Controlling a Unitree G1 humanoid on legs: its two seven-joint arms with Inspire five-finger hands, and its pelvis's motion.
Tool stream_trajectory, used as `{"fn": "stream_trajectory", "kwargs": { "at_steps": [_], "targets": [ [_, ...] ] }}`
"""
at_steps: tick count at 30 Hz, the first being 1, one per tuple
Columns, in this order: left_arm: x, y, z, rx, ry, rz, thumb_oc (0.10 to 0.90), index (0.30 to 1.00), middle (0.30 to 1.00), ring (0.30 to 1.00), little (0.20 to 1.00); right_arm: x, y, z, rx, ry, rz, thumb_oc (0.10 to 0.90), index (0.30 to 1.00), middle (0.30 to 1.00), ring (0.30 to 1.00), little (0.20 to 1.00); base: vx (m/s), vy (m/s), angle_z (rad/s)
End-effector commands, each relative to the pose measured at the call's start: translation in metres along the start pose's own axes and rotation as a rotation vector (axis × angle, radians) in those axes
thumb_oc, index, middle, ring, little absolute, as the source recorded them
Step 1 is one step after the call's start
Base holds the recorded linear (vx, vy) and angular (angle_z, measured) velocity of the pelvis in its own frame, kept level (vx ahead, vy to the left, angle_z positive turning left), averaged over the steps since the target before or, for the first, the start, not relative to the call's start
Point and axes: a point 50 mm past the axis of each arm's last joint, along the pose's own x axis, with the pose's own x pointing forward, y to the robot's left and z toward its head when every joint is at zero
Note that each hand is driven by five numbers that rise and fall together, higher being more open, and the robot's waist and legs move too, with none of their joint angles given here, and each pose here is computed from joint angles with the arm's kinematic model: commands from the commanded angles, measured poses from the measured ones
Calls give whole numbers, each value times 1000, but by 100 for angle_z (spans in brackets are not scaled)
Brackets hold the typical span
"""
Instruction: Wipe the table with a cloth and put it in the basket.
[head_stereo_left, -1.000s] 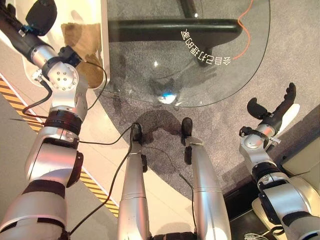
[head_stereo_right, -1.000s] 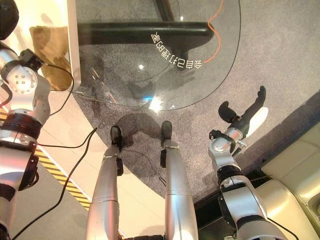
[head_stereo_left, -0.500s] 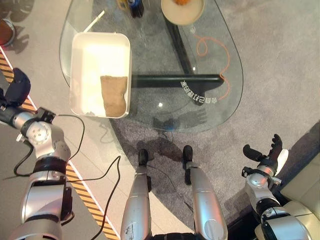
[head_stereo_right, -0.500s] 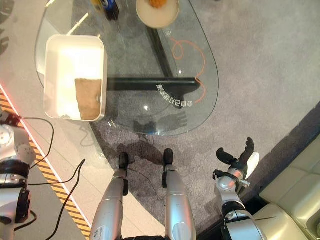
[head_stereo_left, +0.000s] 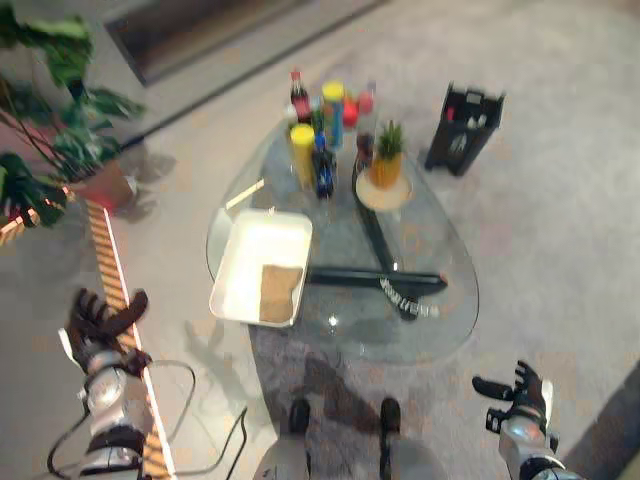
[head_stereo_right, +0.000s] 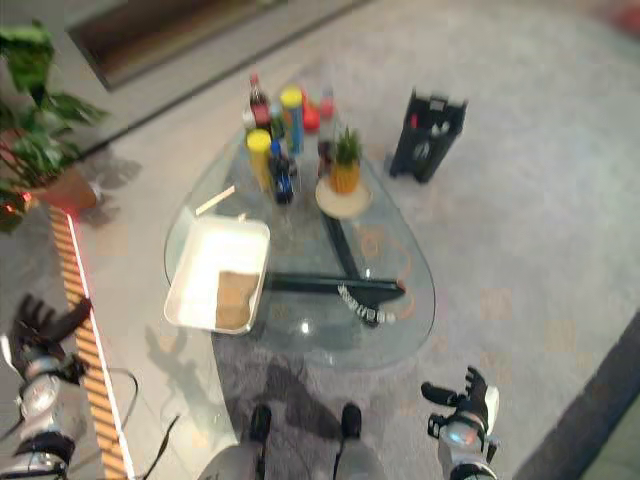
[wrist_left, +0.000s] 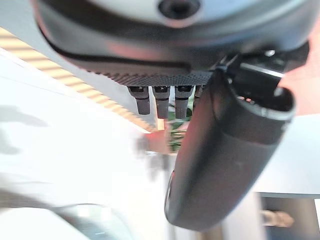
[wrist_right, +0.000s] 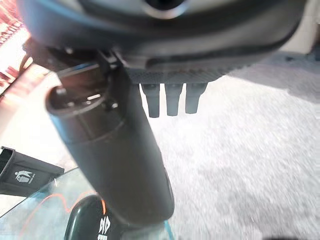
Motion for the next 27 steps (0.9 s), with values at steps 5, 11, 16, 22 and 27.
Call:
{"fn": "stream_trajectory", "kwargs": {
  "at_steps": [5,11,16,22,27],
  "targets": [
    [-14,15,-40,186,161,-57,800,900,900,900,900,0,-19,-23,-115,94,7,800,900,900,900,900,19,19,0],
    [-48,25,-99,303,443,-104,800,900,900,900,900,-7,-18,-47,-176,224,48,800,900,900,900,900,19,28,1],
    [-75,29,-133,421,670,-196,800,900,900,900,900,-14,-16,-62,-227,297,83,800,900,900,900,900,0,0,0],
    [-98,31,-155,505,851,-276,800,900,900,900,900,-22,-10,-77,-293,370,135,800,900,900,900,900,0,0,0],
    [-99,27,-157,512,866,-300,800,900,900,900,900,-26,-7,-84,-348,414,177,800,900,900,900,900,0,0,0]
  ]
}}
